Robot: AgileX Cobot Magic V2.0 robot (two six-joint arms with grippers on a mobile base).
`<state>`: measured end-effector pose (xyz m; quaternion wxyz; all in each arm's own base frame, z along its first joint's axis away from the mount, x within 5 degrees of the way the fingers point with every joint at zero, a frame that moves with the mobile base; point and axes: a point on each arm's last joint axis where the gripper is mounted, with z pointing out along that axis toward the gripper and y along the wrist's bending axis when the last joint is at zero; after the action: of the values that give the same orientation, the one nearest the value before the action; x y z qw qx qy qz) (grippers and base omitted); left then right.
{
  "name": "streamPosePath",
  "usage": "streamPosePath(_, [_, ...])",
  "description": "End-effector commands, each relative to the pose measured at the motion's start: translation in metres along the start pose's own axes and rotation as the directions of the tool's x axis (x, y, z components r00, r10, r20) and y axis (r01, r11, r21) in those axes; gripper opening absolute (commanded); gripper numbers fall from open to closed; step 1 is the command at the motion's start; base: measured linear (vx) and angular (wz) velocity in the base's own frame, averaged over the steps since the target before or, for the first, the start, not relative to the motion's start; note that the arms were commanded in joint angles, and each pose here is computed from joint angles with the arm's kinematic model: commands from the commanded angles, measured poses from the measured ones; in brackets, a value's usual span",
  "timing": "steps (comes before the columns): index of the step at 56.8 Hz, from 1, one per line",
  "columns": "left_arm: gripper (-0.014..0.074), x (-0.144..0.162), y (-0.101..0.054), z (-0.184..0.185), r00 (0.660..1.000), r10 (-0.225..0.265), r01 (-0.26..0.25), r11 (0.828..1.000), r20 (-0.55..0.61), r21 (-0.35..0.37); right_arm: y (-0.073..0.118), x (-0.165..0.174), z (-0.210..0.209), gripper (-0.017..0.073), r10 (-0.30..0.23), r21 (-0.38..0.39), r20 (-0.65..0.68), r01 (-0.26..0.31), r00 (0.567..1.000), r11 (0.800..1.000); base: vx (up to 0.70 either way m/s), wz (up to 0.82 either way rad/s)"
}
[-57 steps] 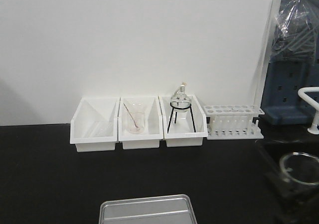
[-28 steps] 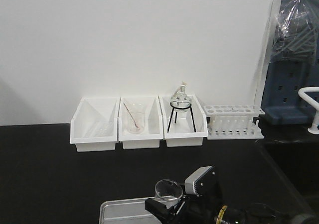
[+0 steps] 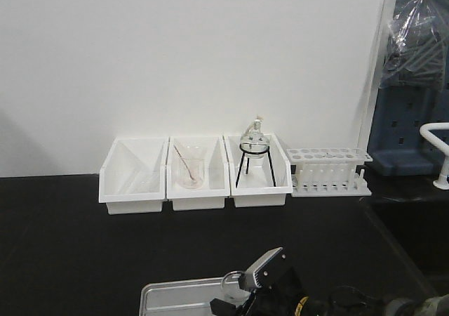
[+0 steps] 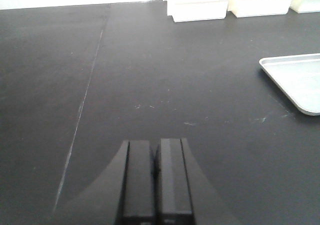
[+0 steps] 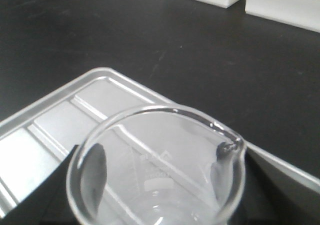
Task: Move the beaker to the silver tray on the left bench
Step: 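Lower the held beaker onto the silver tray with the right gripper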
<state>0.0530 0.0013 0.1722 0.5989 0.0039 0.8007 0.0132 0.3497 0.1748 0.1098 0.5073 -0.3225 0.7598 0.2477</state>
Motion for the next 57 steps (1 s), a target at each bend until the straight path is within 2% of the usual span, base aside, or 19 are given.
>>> streamPosePath(1, [0.0001,0.001,-0.001,0.002,0.998,-0.003,0.003,1.0,0.066,0.008,-0.001,-0.031,-0.004,0.0002,-0.035,-0.004,0.152,0.036,0.988,0.999,0.0,0.0])
streamPosePath(10, [0.0001,0.001,-0.001,0.002,0.998,-0.003,0.003,1.0,0.066,0.008,0.0,-0.03,-0.004,0.0047,-0.052,-0.007,0.148,0.054,0.988,0.999,0.0,0.0])
streamPosePath(16, [0.0001,0.001,-0.001,0.002,0.998,-0.003,0.003,1.0,0.066,0.008,0.0,-0.03,-0.004,0.0113,-0.054,-0.008,0.149,0.056,0.987,0.998,0.0,0.0])
streamPosePath(35, [0.0001,0.001,-0.001,0.002,0.998,-0.003,0.003,1.0,0.066,0.008,0.0,-0.03,-0.004,0.0445,-0.052,-0.012,0.148,0.055,0.988,0.998,0.0,0.0])
streamPosePath(41, [0.0001,0.001,-0.001,0.002,0.998,-0.003,0.003,1.0,0.066,0.008,0.0,-0.03,-0.004,0.0514,-0.046,-0.009,0.149,0.048,0.988,0.999,0.0,0.0])
streamPosePath(47, [0.0001,0.001,-0.001,0.002,0.998,-0.003,0.003,1.0,0.066,0.008,0.0,-0.033,-0.005,0.0547,-0.049,-0.01,0.16,0.051,0.986,0.999,0.0,0.0])
streamPosePath(57, [0.0001,0.001,-0.001,0.002,0.998,-0.003,0.003,1.0,0.066,0.008,0.002,-0.048,-0.012,0.0547,-0.064,-0.006,0.208,0.067,0.976,0.998,0.0,0.0])
